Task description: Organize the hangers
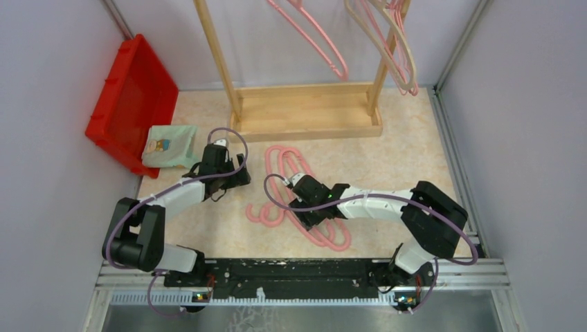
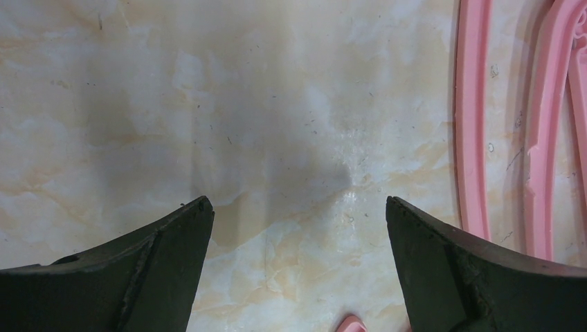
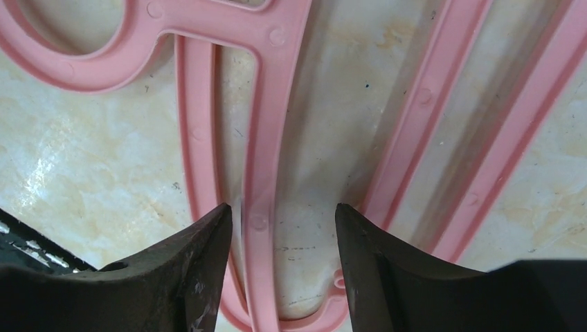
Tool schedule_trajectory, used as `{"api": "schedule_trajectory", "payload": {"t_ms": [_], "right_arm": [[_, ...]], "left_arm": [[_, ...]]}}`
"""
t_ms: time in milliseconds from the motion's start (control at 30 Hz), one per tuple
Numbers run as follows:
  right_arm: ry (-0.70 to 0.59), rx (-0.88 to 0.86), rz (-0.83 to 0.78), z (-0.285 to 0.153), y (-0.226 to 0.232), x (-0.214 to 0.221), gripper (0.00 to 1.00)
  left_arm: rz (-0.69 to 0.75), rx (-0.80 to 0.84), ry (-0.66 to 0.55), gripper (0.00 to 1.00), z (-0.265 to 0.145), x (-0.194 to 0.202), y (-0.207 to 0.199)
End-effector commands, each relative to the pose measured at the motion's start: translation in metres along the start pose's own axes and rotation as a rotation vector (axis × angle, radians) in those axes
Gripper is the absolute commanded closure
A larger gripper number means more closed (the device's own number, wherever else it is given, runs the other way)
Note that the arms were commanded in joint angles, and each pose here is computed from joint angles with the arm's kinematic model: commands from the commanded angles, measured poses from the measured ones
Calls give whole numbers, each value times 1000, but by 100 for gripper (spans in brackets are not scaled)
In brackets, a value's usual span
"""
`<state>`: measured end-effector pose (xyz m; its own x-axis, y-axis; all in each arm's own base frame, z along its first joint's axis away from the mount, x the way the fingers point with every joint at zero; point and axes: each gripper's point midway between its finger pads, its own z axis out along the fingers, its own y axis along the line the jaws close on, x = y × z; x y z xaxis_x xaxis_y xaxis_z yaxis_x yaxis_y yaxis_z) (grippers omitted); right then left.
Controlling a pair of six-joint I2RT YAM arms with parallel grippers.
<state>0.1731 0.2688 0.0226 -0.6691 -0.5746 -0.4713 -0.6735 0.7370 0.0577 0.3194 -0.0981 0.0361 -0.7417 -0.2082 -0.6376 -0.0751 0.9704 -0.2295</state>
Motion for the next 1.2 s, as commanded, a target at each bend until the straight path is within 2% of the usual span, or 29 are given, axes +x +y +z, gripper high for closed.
{"api": "schedule_trajectory", "payload": {"t_ms": [0, 67, 167, 367, 400, 533, 767, 967, 1167], "right_arm": [[-35, -3, -8, 5, 3, -6, 44], [-20, -6, -6, 9, 4, 0, 46], [-12, -16, 2, 12, 5, 6, 54], [-10, -1, 8, 14, 2, 10, 98], [-17, 9, 4, 11, 0, 6, 100], [-83, 10, -25, -14, 1, -23, 100], [-221, -13, 17, -89, 2, -86, 100], [-286, 28, 54, -149, -31, -114, 100], [-433, -144, 143, -202, -36, -170, 100]], "left_arm": [[-16, 19, -15, 1, 0, -3, -3], [-15, 17, -15, 1, 0, -3, -3], [-13, 12, -12, 1, 1, -2, -1], [-13, 8, -3, 1, 2, 0, -1], [-15, 7, -4, 1, 2, -1, -1], [-11, -1, -15, 1, 1, -6, 0], [-24, -2, -51, 1, -5, -16, -2], [-29, -3, -73, 1, -10, -20, -2], [-37, -5, -85, 1, -14, -17, 1]]}}
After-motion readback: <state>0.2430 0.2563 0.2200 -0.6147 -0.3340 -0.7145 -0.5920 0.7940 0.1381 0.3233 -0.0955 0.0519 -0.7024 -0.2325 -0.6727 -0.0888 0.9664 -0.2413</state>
